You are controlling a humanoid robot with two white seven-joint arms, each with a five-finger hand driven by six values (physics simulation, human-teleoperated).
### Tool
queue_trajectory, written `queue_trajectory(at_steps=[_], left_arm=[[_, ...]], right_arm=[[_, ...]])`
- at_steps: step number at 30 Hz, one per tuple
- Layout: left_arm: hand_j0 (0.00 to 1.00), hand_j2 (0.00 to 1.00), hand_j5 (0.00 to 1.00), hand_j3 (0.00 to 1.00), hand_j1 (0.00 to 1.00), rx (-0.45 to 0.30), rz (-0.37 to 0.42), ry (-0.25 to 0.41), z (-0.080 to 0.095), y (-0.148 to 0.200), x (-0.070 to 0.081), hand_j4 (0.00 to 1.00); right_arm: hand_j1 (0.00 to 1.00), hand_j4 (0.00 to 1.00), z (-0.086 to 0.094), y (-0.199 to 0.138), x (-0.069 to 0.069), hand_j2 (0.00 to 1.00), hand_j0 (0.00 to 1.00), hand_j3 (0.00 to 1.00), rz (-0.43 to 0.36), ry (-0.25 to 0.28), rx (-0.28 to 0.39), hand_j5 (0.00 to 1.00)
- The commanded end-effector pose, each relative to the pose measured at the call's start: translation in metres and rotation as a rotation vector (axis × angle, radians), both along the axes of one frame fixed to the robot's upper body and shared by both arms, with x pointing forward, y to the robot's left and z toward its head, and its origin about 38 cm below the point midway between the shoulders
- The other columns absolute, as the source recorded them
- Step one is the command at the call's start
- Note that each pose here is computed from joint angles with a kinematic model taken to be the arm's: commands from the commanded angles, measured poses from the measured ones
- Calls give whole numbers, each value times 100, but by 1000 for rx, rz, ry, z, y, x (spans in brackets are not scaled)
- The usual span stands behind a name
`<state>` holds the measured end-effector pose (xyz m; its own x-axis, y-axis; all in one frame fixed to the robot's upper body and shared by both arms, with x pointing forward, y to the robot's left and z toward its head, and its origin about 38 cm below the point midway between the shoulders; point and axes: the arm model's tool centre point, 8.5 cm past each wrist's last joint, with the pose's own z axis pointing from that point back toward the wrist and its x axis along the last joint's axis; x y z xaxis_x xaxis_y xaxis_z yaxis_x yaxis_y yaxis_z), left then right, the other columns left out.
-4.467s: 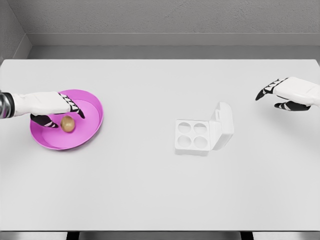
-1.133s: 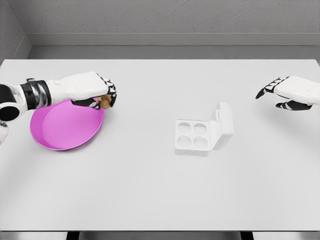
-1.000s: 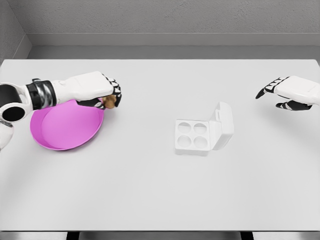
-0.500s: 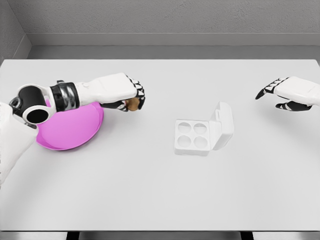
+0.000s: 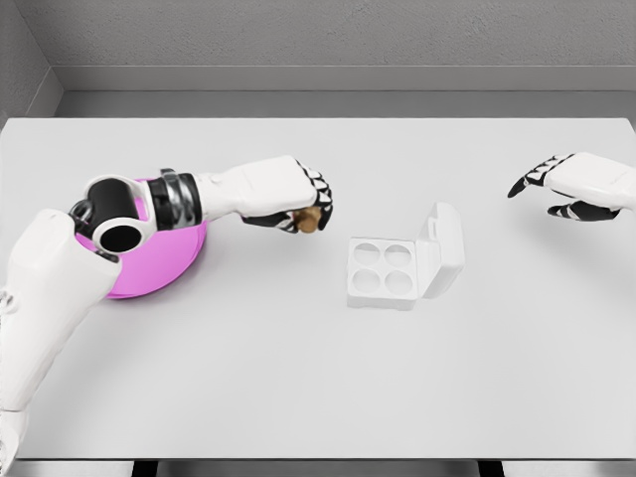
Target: Pack egg into the box and close the box lid
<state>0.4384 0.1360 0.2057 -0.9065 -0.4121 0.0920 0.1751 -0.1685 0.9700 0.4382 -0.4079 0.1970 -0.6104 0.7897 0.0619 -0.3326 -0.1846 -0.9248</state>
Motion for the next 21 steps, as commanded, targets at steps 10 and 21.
queue_trajectory(at_steps=[10, 21], left_arm=[[38, 38, 38, 38, 38, -43, -36, 0, -1, -39, -2, 38], [38, 38, 38, 38, 38, -44, -69, 17, -12, -70, -8, 38]], right_arm=[[69, 69, -2, 0, 0, 69, 69, 69, -6, 3, 6, 69], [69, 69, -9, -5, -2, 69, 69, 69, -16, 20, -8, 69]])
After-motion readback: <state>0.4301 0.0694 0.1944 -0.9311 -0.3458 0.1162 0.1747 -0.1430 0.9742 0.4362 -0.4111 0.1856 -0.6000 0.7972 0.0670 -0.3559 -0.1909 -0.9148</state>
